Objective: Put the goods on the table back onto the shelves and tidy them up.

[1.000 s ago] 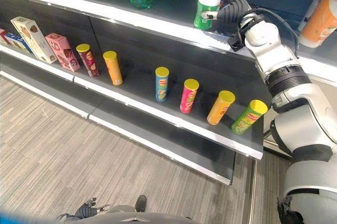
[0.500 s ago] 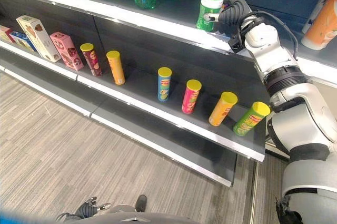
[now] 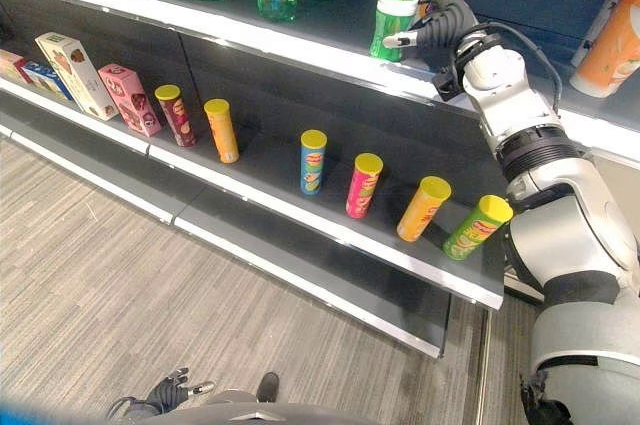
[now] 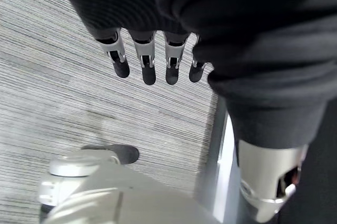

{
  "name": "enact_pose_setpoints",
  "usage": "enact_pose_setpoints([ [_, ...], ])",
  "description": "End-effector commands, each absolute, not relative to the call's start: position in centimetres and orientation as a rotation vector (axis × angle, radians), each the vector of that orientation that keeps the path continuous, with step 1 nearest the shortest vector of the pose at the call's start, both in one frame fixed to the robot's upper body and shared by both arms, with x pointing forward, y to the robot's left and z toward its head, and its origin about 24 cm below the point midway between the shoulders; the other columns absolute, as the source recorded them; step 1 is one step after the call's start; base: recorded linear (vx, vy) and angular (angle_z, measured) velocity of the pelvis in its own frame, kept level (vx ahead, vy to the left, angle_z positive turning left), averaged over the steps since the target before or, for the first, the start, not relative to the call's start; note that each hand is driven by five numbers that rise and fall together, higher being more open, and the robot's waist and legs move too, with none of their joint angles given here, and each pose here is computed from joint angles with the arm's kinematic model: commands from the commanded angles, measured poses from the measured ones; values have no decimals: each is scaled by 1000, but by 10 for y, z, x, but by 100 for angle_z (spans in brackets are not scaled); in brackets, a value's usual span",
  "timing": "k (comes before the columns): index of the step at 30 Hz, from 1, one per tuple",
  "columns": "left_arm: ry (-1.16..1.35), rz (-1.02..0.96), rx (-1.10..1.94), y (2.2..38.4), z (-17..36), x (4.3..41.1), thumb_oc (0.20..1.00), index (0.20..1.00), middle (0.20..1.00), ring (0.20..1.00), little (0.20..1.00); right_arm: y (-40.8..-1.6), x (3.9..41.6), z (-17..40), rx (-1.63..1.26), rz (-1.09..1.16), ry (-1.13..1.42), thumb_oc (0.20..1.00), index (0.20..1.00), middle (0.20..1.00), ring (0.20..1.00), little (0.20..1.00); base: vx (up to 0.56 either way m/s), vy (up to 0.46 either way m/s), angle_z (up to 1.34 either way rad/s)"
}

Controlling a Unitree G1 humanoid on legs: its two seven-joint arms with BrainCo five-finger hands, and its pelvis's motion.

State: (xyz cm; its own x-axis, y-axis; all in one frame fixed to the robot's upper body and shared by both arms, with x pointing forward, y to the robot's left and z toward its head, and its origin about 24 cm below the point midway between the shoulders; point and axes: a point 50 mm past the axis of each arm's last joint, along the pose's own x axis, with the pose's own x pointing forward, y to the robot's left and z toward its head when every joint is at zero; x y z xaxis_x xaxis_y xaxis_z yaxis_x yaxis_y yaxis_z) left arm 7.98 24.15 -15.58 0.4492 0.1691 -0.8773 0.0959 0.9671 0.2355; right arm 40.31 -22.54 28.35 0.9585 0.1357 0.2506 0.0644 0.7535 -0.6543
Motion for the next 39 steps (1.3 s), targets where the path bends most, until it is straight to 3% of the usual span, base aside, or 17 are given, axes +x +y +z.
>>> enact_pose_setpoints([
  [1, 1092, 56, 352, 266, -147, 94, 1000, 1000, 1000, 1000, 1000, -217, 397, 336, -759, -6, -444, 1000, 1000, 1000, 1000, 1000, 0, 0, 0],
  [10, 1093, 86, 349, 271, -146, 94, 1000, 1000, 1000, 1000, 1000, -206, 374, 377, -810, -13, -645, 1000, 1000, 1000, 1000, 1000, 0, 0, 0],
  [15, 1101, 138, 328, 272, -147, 90, 1000, 1000, 1000, 1000, 1000, -182, 337, 403, -845, 33, -912, 1000, 1000, 1000, 1000, 1000, -5, 30, -7],
  [22, 1048, 152, 307, 260, -146, 108, 1000, 1000, 1000, 1000, 1000, -135, 275, 359, -925, 299, -1184, 1000, 1000, 1000, 1000, 1000, -2, 74, -46],
  [29, 998, 50, 349, 242, -145, 125, 1000, 1000, 1000, 1000, 1000, -134, 257, 297, -892, 421, -1096, 1000, 1000, 1000, 1000, 1000, -5, 136, -75],
  [39, 914, 2, 414, 243, -134, 152, 1000, 1000, 1000, 1000, 1000, -144, 249, 287, -963, 345, -1093, 1000, 1000, 1000, 1000, 1000, -90, 73, -104],
])
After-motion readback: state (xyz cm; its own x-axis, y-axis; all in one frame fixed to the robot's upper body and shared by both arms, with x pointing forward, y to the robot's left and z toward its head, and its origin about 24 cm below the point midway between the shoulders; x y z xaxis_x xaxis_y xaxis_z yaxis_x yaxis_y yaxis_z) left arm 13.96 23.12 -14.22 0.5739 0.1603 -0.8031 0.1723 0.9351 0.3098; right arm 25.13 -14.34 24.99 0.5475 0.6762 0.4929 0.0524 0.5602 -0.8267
